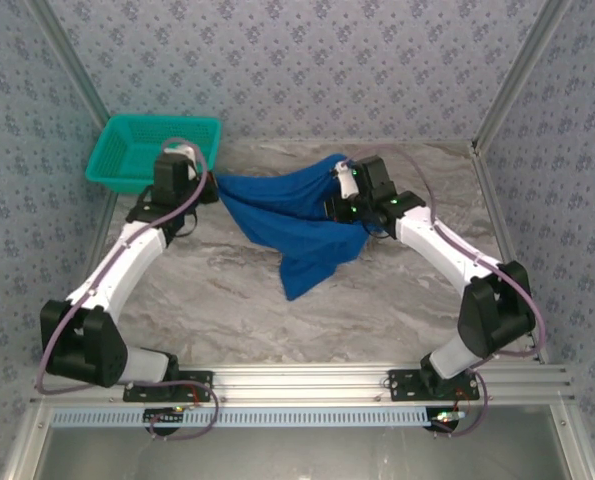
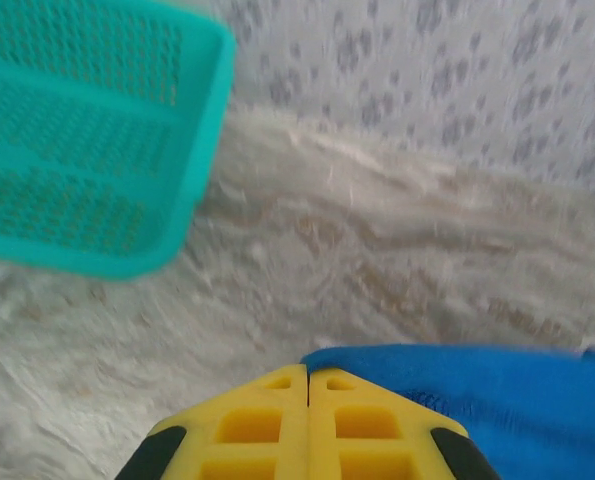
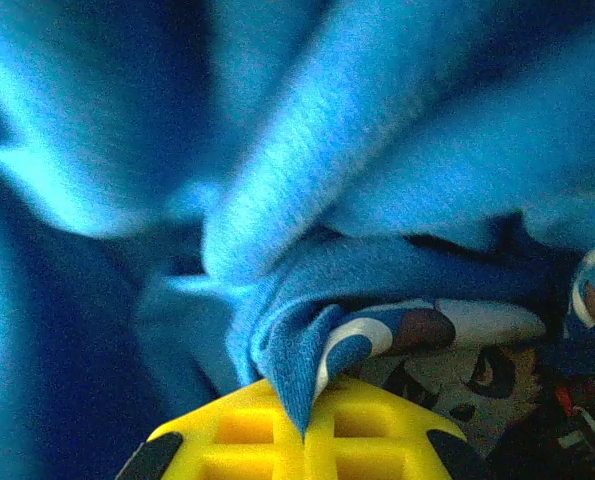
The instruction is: Fold the inside-out t-shirt
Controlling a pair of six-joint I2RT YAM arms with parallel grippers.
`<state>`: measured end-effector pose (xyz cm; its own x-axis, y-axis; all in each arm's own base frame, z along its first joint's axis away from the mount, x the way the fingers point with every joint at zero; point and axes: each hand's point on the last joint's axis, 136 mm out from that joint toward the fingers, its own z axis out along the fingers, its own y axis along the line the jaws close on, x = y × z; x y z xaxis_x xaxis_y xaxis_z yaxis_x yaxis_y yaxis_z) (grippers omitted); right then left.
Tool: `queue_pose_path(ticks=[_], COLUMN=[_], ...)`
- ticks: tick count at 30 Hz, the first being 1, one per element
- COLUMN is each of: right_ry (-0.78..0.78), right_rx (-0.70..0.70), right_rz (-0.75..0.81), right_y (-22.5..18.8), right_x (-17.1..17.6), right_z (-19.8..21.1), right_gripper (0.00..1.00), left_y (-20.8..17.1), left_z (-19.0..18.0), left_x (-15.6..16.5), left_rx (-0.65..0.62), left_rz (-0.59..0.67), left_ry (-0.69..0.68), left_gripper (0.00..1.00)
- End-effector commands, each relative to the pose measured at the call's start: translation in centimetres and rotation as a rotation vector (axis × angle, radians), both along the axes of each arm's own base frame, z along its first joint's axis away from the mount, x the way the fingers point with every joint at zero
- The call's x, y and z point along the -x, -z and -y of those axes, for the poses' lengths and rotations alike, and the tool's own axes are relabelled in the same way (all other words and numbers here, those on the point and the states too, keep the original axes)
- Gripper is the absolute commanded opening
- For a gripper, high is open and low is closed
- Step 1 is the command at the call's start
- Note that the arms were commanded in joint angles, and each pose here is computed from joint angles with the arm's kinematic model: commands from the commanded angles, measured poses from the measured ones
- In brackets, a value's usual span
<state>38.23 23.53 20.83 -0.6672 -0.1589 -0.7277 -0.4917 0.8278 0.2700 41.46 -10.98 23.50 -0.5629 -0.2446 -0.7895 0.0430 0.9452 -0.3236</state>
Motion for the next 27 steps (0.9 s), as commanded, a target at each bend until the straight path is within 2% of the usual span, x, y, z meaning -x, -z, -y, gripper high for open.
queue_pose_path(ticks=[1,4,8,10,13,16,19,21,22,24,27], right_ry=[-0.067,-0.154,-0.176,-0.186,-0.170,-0.121,-0.111,-0.143,-0.160,-0.207,-0.259], right_rx=[-0.244,-0.398,-0.507,-0.564,-0.535,-0.364,-0.276,-0.263,-0.257,-0.250,-0.247], right_rz=[0.171,0.150,0.139,0.124,0.061,0.032,0.026,0.015,0.019,0.016,0.013], right_y=[-7.5,-9.8,-11.4,-11.9,-10.6,-7.8,-5.9,-5.3,-5.3,-5.0,-5.0], right_x=[-1.0,-0.4,0.3,0.6,0.6,1.0,1.5,2.1,2.3,2.9,3.6], right_z=[-2.0,-3.7,-3.7,-3.4,-3.4,-2.6,-1.9,-2.2,-2.3,-2.7,-3.3], right_gripper=[0.00,0.00,0.00,0.00,0.00,0.00,0.00,0.00,0.00,0.00,0.00], left_y=[2.3,5.0,8.2,9.4,9.9,8.2,5.1,2.4,1.3,-1.8,-3.6], left_z=[3.6,4.5,4.9,5.3,5.8,6.4,6.3,6.9,7.6,11.0,17.0], left_x=[0.5,0.2,-0.4,-0.5,-0.7,-0.2,1.5,2.9,3.6,5.4,8.0], left_rx=[0.040,0.002,-0.142,-0.146,-0.115,-0.086,-0.049,0.008,0.043,0.137,0.114], left_rz=[0.003,-0.050,-0.116,-0.142,-0.170,-0.150,-0.081,0.010,0.052,0.152,0.185], left_ry=[0.103,0.104,0.109,0.118,0.121,0.162,0.196,0.246,0.295,0.495,0.791], left_gripper=[0.00,0.00,0.00,0.00,0.00,0.17,0.56,0.72,0.77,0.83,0.85])
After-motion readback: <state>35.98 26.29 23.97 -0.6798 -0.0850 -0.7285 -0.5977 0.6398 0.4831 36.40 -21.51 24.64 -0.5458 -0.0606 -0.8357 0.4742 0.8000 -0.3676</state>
